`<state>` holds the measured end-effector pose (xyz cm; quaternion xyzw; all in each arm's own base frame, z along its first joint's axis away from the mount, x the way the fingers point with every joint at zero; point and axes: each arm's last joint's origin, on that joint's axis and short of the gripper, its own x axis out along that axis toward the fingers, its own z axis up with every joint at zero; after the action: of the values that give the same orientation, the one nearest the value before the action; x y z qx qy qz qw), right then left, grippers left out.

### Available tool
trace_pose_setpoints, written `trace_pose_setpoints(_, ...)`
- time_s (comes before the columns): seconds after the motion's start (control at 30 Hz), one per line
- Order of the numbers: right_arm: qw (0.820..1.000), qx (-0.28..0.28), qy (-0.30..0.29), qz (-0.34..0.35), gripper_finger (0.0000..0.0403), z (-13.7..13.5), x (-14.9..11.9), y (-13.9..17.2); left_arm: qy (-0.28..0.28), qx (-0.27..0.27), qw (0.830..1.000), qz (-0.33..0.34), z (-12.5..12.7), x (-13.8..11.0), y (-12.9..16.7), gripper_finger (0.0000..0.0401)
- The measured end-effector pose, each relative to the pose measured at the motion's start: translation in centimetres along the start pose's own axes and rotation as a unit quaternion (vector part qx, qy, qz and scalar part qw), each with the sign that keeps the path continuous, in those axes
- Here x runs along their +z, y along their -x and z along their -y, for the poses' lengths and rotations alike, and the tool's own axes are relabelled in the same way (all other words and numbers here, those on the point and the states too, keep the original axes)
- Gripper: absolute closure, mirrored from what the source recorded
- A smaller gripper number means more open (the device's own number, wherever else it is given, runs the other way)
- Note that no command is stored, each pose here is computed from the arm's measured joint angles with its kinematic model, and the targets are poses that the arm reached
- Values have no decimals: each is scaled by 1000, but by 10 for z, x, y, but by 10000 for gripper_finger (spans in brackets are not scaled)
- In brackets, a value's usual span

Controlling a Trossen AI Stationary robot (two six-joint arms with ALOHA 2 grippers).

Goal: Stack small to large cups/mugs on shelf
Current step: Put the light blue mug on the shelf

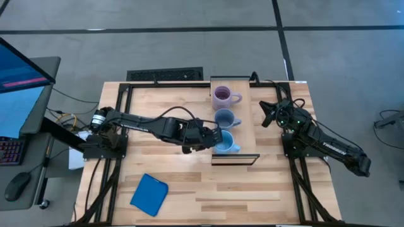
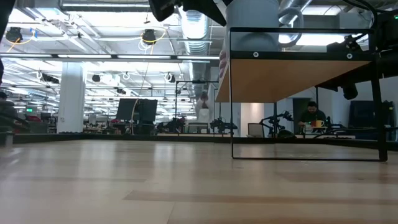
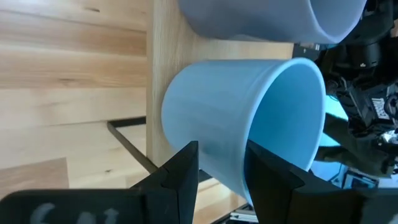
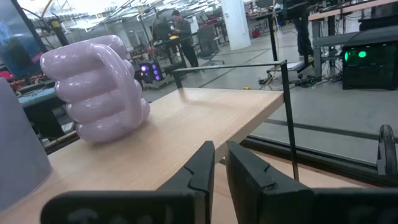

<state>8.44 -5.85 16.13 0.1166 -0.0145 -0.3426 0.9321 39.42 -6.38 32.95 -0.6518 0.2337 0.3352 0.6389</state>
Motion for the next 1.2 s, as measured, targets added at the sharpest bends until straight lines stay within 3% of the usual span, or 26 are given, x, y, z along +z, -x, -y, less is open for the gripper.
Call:
trace_pose_setpoints(0.53, 1000, 0, 0, 0, 339, 0, 0, 0, -6, -5, 1000, 12, -1, -5, 1, 289)
trace_pose_setpoints(0.77, 1000, 0, 0, 0, 339, 0, 0, 0, -19, -35, 999, 15, 5, -5, 1, 289)
trace_pose_setpoints(1.2, 1000, 0, 0, 0, 339, 0, 0, 0, 2, -12, 1000, -3, 1, -5, 1, 289)
